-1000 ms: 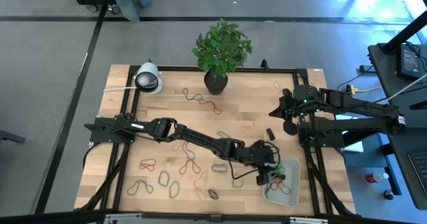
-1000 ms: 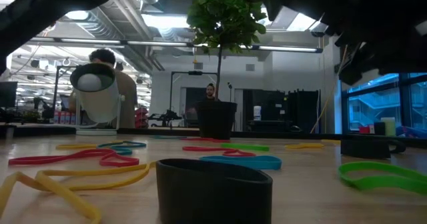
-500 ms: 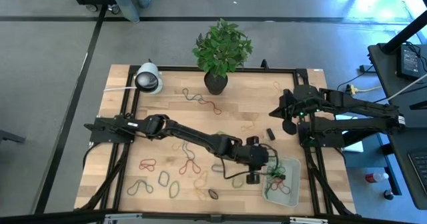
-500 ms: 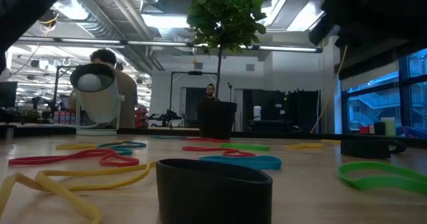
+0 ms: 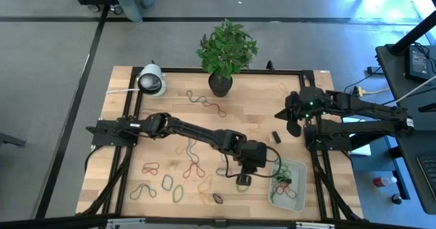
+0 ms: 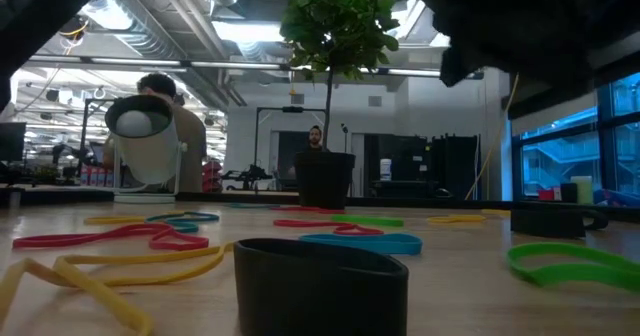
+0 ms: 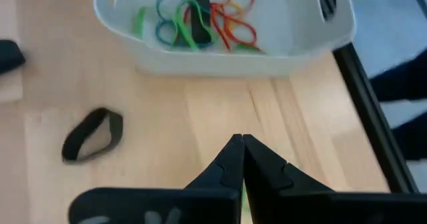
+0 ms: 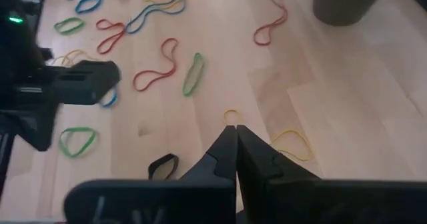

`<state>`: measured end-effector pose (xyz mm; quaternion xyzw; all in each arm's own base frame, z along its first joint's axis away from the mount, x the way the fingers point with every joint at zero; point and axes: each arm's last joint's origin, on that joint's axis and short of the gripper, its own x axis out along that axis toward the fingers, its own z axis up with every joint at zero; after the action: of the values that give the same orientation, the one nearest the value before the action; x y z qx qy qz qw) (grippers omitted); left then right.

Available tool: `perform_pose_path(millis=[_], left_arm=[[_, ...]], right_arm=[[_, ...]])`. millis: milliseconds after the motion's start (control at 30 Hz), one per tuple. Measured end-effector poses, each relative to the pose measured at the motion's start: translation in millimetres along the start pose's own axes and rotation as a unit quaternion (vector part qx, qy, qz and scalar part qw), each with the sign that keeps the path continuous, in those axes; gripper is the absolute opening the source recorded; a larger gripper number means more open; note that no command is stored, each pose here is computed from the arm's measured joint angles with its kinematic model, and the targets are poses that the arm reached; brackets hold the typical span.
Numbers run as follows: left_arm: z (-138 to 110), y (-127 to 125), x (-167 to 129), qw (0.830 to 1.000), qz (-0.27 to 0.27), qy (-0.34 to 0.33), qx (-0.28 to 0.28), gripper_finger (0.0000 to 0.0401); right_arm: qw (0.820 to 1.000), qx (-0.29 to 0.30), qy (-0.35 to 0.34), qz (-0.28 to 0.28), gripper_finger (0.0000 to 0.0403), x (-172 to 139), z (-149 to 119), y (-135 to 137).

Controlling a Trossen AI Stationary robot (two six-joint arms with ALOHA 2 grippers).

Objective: Pick and place rubber bands into bin
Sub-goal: Put the yellow rubber band into the gray bin

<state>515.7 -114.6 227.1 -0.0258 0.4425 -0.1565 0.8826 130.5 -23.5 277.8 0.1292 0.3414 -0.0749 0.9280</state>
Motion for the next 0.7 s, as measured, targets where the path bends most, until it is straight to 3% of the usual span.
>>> perform_pose_path(millis=[233,533,700], left_arm=[[-31.3,9.2,-24.3,1.0,-0.004,-0.001,-0.006,0.0001],[-107.9,9.8,-66.2,0.991,0.039,-0.104,-0.074,0.0001],[-142.6,5.0,-97.7,0.988,0.07,-0.112,-0.085,0.0001]], right_arm=[[0.999,0.021,-0.003,-0.037,0.0004,2.6,1.4,-2.2],[0.998,0.047,0.002,-0.041,0.0004,14.8,7.0,-2.7],[0.998,0.046,-0.005,-0.04,0.0004,22.8,12.5,-2.7]])
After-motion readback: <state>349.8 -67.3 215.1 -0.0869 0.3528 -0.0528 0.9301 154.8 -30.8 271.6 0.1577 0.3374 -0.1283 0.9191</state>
